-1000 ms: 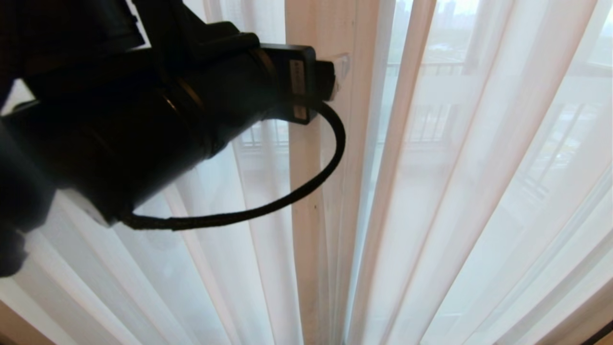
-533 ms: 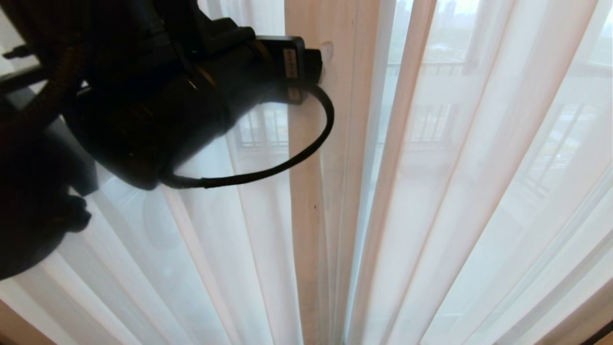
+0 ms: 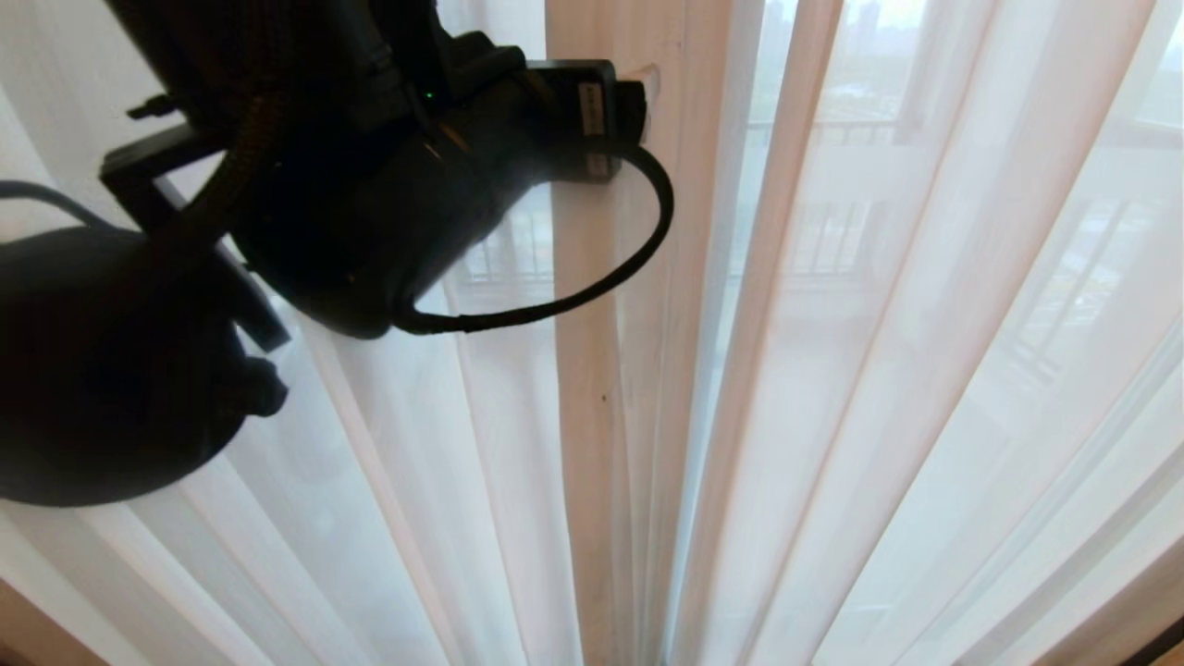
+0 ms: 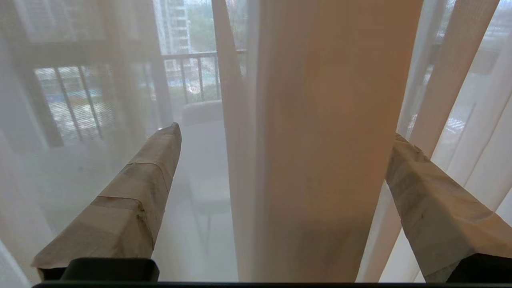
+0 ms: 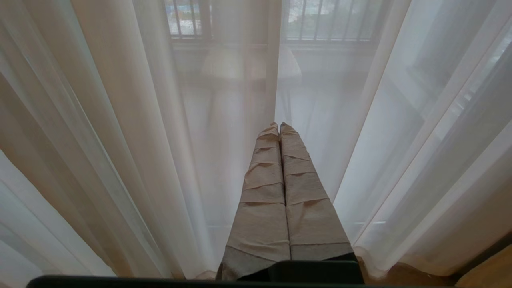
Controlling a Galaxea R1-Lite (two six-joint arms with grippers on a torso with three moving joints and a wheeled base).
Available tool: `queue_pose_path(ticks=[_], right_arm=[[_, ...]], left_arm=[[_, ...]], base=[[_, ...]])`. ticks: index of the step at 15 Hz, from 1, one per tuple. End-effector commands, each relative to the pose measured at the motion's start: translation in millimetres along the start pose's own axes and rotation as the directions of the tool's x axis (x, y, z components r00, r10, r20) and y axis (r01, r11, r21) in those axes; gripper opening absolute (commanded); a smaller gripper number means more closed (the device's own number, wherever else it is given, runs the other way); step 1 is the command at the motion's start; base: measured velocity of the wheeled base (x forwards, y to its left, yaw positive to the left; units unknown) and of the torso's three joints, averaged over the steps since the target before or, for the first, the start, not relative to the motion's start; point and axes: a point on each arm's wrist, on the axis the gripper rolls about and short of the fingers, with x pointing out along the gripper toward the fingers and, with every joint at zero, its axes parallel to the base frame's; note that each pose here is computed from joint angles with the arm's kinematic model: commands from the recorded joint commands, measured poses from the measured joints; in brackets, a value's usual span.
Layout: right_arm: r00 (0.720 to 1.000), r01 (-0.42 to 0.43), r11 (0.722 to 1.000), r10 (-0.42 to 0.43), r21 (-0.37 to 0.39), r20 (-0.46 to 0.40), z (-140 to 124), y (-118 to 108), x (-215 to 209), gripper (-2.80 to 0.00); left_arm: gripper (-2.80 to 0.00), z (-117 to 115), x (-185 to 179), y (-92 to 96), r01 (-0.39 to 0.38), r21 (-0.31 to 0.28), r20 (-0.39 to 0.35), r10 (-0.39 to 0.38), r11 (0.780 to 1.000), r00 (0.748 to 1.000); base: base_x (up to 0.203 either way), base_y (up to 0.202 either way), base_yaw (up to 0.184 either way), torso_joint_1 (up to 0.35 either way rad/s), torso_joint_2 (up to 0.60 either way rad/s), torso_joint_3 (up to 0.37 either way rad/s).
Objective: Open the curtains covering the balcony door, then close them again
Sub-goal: Pull the inner curtains open on both sides
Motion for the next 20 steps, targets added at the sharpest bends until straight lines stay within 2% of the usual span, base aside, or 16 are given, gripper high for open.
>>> queue_pose_path(ticks=[1,6,13,20], right_arm=[[1.000,0.000,1.000,0.000,-0.001,-0.001,-0.1,0.0,0.0,-2.80],[1.000,0.000,1.000,0.000,-0.001,-0.001,0.1,0.0,0.1,-2.80],[1.000,0.000,1.000,0.000,-0.001,0.000,0.0,0.0,0.0,-2.80],[1.000,0.000,1.000,0.000,-0.001,-0.001,0.0,0.0,0.1,-2.80]], left_arm=[[-2.80,-7.9,5.3,-3.3,-0.001,0.007,-0.014,0.001,1.000,1.000],[-2.80,-7.9,8.3,4.6,-0.023,0.013,-0.013,0.023,1.000,1.000],[-2.80,4.2,4.5,17.5,-0.059,0.012,0.018,0.059,0.998,0.998],[-2.80,27.7,-9.0,48.9,-0.144,0.006,0.075,0.143,0.990,0.987]], base=[[0.000,0.000,0.000,0.000,0.00,0.000],[0.000,0.000,0.000,0.000,0.00,0.000],[0.000,0.000,0.000,0.000,0.00,0.000],[0.000,0.000,0.000,0.000,0.00,0.000]])
